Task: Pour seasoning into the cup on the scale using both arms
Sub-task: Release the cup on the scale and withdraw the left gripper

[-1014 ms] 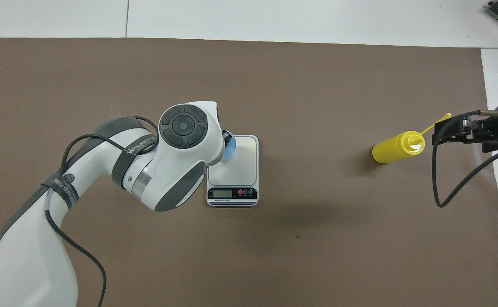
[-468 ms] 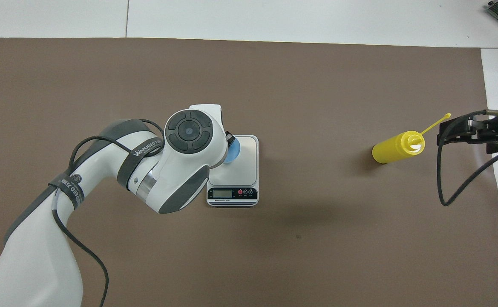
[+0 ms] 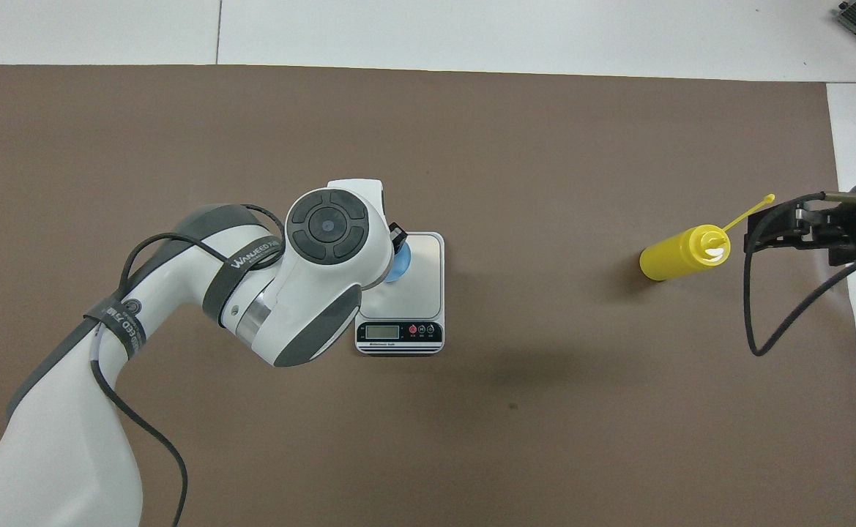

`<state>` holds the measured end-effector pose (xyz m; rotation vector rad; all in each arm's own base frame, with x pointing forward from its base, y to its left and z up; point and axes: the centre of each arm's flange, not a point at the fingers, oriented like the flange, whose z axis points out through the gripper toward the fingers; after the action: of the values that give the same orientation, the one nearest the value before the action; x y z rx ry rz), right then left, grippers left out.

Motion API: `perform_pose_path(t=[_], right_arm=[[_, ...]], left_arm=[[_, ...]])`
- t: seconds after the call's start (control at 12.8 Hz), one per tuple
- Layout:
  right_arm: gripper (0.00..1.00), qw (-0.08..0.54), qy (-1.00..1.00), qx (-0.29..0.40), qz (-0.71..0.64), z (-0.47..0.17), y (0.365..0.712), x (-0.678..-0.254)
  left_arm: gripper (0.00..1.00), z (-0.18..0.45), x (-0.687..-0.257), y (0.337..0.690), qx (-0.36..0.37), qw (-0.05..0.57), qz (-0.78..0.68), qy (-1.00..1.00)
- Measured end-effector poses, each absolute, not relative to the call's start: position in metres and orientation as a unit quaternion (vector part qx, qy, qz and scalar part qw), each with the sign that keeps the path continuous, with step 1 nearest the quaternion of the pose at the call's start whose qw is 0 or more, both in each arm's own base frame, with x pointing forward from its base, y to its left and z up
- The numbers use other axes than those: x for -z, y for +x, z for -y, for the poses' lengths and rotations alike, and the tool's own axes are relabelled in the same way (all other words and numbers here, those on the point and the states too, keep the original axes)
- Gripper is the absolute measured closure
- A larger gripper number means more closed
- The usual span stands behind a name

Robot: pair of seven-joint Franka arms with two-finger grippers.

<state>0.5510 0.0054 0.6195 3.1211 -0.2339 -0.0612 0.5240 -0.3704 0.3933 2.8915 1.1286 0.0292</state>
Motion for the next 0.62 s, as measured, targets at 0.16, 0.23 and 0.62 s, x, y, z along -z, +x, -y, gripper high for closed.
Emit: perform_pose_path(t=[0.16, 0.23, 0.62], right_arm=[[0.00, -0.011, 0.999, 0.013, 0.038, -0.006, 0.552, -0.615], [0.00, -0.019, 1.000, 0.006, 0.014, -0.003, 0.552, -0.611], [0.00, -0.061, 0.992, -0.045, -0.105, 0.049, 0.540, -0.578]], left_arm=[[0.54, 0.368, -0.410, 0.533, -0.008, 0.014, -0.370, 0.929], [0.54, 0.366, -0.423, 0.541, -0.008, 0.013, -0.375, 0.927], [0.54, 0.347, -0.487, 0.568, -0.005, 0.003, -0.389, 0.921]])
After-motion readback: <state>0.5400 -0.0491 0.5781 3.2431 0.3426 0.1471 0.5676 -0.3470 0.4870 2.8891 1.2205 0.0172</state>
